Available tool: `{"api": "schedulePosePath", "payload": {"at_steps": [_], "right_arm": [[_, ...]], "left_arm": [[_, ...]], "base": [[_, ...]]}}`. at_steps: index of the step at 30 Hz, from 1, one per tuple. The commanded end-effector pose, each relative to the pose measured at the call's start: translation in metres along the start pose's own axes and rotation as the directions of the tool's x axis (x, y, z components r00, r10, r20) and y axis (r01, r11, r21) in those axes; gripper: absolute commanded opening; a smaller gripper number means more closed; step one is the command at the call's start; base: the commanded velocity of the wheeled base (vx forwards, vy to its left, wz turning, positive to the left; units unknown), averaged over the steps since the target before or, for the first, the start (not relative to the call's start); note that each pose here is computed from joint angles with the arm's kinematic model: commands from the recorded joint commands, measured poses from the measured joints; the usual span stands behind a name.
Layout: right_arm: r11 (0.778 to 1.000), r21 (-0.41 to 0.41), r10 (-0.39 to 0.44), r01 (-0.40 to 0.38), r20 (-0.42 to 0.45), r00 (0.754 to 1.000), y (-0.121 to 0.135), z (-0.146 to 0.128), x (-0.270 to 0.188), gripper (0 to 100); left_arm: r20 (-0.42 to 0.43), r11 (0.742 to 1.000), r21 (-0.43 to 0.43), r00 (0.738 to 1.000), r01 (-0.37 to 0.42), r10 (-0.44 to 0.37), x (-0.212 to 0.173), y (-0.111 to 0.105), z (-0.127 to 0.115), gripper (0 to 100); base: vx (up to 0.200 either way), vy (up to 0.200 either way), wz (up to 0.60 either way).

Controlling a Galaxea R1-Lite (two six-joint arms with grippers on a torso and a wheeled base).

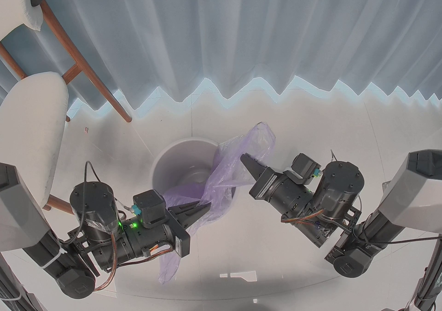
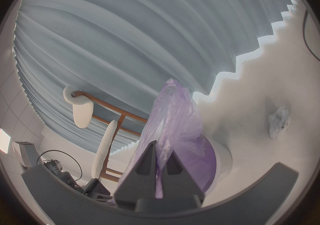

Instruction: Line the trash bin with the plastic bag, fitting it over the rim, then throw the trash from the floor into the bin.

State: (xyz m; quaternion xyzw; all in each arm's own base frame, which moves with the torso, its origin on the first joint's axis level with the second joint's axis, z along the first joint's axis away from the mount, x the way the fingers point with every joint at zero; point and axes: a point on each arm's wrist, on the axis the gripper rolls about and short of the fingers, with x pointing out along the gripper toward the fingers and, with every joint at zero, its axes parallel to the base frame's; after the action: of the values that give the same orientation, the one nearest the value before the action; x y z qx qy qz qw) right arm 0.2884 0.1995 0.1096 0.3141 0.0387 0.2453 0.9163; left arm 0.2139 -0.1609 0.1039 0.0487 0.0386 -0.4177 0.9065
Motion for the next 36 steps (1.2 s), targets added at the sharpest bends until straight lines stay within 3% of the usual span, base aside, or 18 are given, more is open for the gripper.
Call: {"api": "schedulePosePath", "payload": {"at_steps": [1,10,17,25,26,36], "right_arm": [[1.000,-0.002,-0.017,0.017,-0.012,1.000,-0.008,-0.007,0.005,0],[0.999,-0.003,-0.032,0.032,-0.004,0.999,-0.027,-0.027,0.020,0],[0.998,0.056,0.001,-0.003,0.028,1.000,-0.018,-0.020,0.024,0],[0.998,0.055,-0.004,0.003,0.021,1.000,-0.019,-0.021,0.022,0],[0.999,0.053,-0.004,0.003,0.021,1.000,-0.019,-0.021,0.023,0],[0.999,0.047,-0.015,0.014,0.017,1.000,-0.023,-0.022,0.022,0]], "left_arm": [[-0.035,1.000,-0.019,0.999,-0.025,0.024,0.010,0.009,-0.012,0],[-0.012,0.999,-0.015,0.999,-0.030,0.029,0.011,0.011,-0.011,0],[0.021,0.998,-0.046,0.999,-0.037,0.038,0.013,0.013,-0.004,0],[0.027,0.999,-0.044,0.999,-0.032,0.033,0.012,0.011,-0.005,0],[0.028,0.998,-0.044,0.999,-0.033,0.034,0.012,0.011,-0.005,100],[0.083,0.998,-0.033,0.995,-0.045,0.047,0.000,0.012,0.010,100]], "base": [[0.000,0.000,0.00],[0.000,0.000,0.00],[0.000,0.000,0.00],[0.000,0.000,0.00],[0.000,0.000,0.00],[0.000,0.000,0.00]]}}
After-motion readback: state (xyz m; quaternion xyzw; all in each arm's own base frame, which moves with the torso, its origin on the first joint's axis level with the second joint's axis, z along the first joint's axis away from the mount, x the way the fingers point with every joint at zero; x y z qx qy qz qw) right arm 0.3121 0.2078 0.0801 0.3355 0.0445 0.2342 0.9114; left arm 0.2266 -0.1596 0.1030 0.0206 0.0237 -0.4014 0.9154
